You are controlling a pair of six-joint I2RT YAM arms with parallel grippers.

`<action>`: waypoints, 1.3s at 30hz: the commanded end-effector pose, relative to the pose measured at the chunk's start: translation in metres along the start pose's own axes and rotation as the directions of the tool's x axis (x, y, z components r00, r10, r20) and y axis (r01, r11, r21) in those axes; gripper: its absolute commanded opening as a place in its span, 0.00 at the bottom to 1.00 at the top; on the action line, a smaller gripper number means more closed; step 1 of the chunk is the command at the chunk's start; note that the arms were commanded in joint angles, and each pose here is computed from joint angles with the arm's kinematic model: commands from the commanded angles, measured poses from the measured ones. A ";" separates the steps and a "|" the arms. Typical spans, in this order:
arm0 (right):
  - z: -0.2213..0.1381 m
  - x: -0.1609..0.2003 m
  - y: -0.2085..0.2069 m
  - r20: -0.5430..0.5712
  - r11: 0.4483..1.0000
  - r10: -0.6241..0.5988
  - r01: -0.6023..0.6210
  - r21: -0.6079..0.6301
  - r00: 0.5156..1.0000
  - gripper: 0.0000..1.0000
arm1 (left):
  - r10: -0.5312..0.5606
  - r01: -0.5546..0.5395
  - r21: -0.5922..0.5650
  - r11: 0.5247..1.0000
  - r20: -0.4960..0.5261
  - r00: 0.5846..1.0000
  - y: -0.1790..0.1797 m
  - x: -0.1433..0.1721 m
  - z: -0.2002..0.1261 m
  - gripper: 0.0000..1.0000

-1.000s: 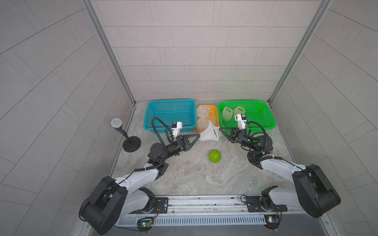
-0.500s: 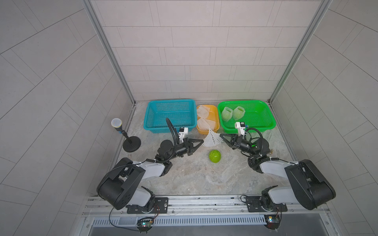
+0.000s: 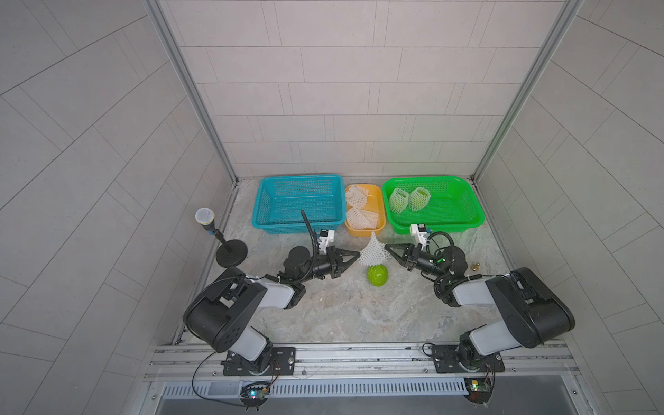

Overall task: Sleeve custard apples in foam nets
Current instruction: Put on the foam net on the custard apple.

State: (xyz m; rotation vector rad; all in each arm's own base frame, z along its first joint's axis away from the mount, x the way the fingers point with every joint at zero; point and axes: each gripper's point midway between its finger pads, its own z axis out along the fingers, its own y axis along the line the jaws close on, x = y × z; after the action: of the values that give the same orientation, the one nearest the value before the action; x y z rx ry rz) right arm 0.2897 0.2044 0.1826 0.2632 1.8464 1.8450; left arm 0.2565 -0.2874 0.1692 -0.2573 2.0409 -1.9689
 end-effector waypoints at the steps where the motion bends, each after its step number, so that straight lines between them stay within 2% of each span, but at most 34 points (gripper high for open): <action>1: -0.006 -0.004 -0.002 0.022 1.000 -0.027 0.027 -0.001 0.999 0.01 | 0.020 -0.020 -0.008 1.000 -0.004 1.000 0.004 0.002 0.002 0.00; 6: -0.010 -0.002 -0.012 0.017 0.999 -0.029 0.028 0.023 0.999 0.01 | 0.012 -0.014 -0.088 0.996 -0.023 1.000 0.027 0.007 0.004 0.00; 12: -0.012 0.005 -0.033 0.004 0.998 -0.009 0.009 0.066 1.000 0.01 | -0.002 -0.002 -0.120 0.993 -0.034 0.999 0.041 0.009 0.007 0.00; 32: -0.016 0.015 -0.069 -0.016 0.989 0.027 -0.025 0.148 1.000 0.00 | -0.036 0.023 -0.184 0.983 -0.072 0.997 0.067 0.013 0.019 0.01; 39: -0.017 0.009 -0.067 0.002 0.989 0.015 -0.015 0.145 1.000 0.00 | -0.030 0.017 -0.181 0.983 -0.071 0.997 0.069 0.008 0.025 0.01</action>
State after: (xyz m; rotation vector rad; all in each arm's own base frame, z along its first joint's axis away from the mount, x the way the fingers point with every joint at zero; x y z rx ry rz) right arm 0.2860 0.1928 0.1063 0.3651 2.0264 1.7300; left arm 0.2583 -0.3042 0.0913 -0.3227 2.3152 -1.8207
